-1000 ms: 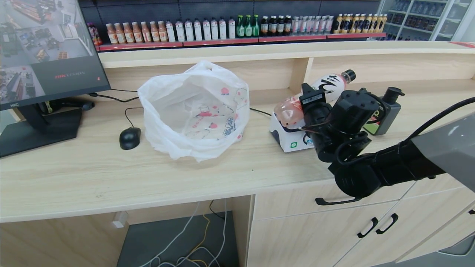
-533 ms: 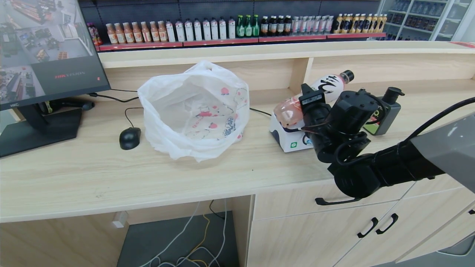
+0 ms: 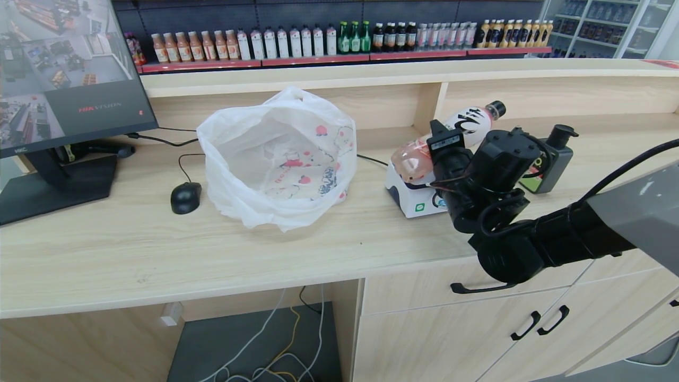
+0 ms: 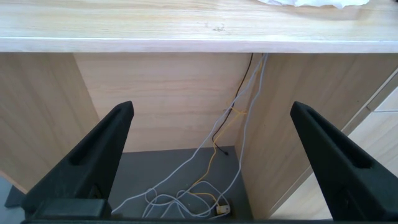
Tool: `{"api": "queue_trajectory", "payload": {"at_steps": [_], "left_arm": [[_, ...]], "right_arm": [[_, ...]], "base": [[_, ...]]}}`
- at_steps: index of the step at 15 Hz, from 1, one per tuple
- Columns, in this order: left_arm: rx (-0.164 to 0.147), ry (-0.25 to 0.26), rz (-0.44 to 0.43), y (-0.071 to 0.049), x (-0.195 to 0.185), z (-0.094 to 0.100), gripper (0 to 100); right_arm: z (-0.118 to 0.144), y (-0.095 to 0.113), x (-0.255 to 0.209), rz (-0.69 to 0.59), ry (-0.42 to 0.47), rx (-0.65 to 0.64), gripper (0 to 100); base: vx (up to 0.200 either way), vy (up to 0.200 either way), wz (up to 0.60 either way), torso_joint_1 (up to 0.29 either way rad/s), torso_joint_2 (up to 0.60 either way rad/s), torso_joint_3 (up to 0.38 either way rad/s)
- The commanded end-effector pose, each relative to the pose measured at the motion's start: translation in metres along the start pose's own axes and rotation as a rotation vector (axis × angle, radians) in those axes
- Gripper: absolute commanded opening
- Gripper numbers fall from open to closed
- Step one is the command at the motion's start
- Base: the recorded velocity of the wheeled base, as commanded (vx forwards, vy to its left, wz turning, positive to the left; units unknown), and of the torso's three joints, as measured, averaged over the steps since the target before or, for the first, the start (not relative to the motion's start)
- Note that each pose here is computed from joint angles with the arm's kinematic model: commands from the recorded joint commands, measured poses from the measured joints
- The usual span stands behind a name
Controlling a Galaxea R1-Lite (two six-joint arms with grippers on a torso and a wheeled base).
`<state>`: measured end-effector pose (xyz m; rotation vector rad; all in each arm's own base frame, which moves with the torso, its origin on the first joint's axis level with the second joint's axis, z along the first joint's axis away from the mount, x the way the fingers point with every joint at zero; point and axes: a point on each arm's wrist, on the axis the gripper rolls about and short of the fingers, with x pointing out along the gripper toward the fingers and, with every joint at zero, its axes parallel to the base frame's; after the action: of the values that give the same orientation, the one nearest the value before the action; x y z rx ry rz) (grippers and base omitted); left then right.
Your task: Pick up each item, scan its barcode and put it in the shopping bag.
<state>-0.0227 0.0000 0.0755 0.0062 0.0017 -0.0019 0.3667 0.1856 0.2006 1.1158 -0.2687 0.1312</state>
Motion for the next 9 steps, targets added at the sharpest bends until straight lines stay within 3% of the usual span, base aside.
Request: {"api": "queue_trajectory", "payload": {"at_steps": [1,4,9], "left_arm": [[0.0,0.0,0.0,0.0,0.0,0.0,100],[-0.002,0.0,0.0,0.0,0.0,0.0,100],[-0.003,0.0,0.0,0.0,0.0,0.0,100]], "right_arm": [[0.003,0.007,-0.002,0.016,-0.003,0.002,0],[0.006,0.033,-0.007,0.08,-0.001,0.001,0],[0.011,0.054,-0.017,0.129,-0.009,-0.121,0]], "base": [[0.0,0.0,0.0,0.0,0.0,0.0],[0.0,0.0,0.0,0.0,0.0,0.0],[0.0,0.0,0.0,0.0,0.0,0.0]]}}
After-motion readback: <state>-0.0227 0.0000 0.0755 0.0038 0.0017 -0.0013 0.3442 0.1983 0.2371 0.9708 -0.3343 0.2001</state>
